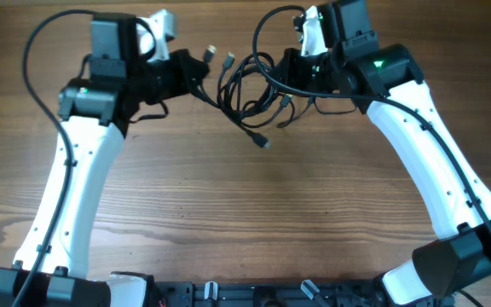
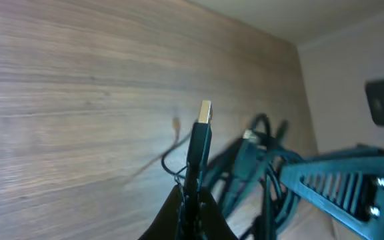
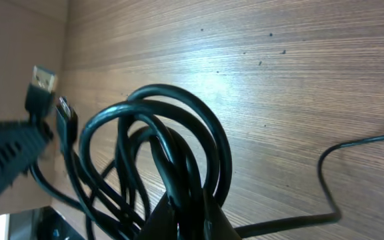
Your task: Untangle cables
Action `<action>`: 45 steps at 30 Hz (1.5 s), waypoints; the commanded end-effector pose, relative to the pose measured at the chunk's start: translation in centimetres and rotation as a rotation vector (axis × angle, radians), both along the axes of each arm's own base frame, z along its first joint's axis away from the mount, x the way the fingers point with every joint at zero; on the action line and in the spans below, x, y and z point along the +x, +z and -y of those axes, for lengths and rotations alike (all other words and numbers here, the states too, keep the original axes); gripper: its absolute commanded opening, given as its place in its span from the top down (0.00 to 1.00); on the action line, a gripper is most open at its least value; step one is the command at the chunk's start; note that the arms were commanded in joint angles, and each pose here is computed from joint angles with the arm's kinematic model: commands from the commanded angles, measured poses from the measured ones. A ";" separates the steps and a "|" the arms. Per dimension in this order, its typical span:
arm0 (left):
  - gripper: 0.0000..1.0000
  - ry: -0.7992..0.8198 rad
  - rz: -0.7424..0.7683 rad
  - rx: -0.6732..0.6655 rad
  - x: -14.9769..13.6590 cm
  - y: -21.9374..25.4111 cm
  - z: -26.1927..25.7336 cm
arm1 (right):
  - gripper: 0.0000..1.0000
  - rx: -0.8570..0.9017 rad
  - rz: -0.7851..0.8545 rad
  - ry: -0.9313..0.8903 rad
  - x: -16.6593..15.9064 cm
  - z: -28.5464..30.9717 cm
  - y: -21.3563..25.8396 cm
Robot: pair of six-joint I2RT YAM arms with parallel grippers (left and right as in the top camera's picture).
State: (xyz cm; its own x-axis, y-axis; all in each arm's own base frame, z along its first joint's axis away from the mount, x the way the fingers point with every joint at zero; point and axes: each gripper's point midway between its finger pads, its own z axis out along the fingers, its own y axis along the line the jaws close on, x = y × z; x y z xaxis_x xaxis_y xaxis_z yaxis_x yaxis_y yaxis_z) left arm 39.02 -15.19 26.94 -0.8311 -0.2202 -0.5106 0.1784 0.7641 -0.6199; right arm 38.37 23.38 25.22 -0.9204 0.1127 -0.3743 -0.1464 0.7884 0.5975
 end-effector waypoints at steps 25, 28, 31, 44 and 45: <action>0.09 0.046 -0.019 0.150 2.4 -3.7 1.3 | 0.96 -0.025 0.009 -0.038 0.4 0.4 -0.1; 0.00 0.141 0.007 0.186 2.9 -1.6 -1.8 | 0.96 -0.053 0.014 -0.060 0.6 0.9 -0.3; 0.21 0.165 -0.002 0.207 2.1 -1.0 -2.9 | 0.96 -0.069 0.013 -0.087 0.9 1.3 -0.5; 0.30 -0.493 0.118 0.218 -4.3 -2.5 6.9 | 0.96 -0.080 0.003 -0.058 0.3 1.3 -0.8; 0.30 -0.517 0.105 0.227 -4.3 -3.4 7.3 | 0.96 -0.082 0.001 -0.058 0.3 1.3 -0.8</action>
